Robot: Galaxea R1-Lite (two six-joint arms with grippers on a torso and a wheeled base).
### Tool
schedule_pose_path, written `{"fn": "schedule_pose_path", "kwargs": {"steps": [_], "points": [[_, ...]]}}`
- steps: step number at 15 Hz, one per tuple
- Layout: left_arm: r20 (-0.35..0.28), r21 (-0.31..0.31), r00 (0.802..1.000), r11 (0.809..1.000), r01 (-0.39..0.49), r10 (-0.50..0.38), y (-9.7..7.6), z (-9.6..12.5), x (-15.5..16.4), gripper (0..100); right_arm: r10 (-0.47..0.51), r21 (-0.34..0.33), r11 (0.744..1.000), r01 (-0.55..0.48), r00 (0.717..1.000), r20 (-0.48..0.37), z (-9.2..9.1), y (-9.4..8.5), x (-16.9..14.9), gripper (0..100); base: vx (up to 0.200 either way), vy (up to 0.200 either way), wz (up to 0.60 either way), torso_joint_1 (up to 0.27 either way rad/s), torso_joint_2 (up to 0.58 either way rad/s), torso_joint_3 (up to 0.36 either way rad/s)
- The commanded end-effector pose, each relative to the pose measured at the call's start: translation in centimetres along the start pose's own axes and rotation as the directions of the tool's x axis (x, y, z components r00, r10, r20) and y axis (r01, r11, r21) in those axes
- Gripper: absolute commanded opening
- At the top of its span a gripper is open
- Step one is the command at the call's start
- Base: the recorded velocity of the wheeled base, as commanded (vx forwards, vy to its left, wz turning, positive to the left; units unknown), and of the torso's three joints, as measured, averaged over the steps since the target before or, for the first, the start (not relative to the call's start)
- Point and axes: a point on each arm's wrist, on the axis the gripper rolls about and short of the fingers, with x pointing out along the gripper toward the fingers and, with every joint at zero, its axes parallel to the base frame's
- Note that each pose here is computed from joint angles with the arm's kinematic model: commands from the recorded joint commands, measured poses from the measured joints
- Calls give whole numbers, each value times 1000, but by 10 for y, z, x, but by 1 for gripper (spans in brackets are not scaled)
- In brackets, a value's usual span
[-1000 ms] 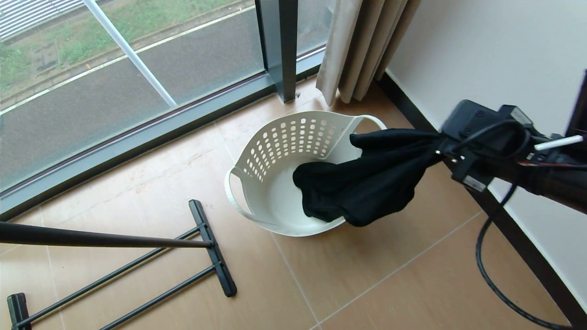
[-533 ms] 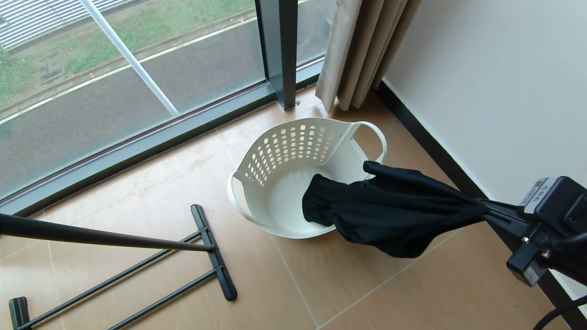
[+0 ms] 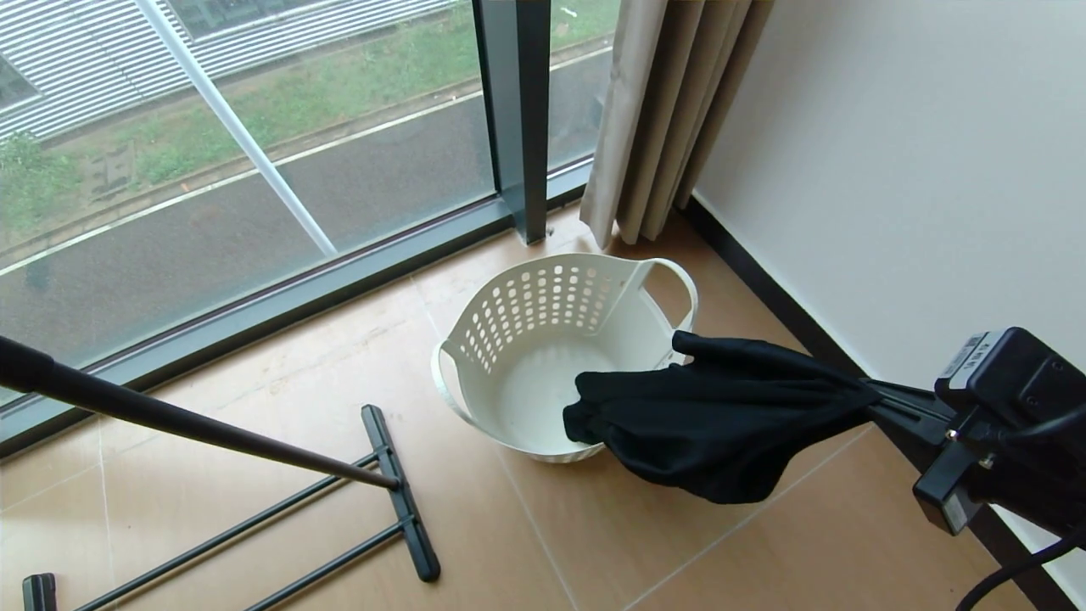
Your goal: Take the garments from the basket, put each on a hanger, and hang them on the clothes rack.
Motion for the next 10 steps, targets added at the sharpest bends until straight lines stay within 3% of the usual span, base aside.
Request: {"fn": "schedule_pose_path", "kwargs": {"steps": [1,5,10], "points": [[-1,-1,1000,1000,0,0,0,0,0,100,3,-1,1000,-3,1000,-23,-3,1,4,0,0,0,0,-2,2,198],[-2,1,1000,1000,3,-3,0,0,0,100,9,-2,1000,-9,1000,-29,-5,2,4,0,0,0,0,4,-5,198],[-2,-1,1000,1000,3,-3,0,0,0,100,11,-5,1000,-12,999,-38,-6,3,4,0,0,0,0,104,-362,-56]]}}
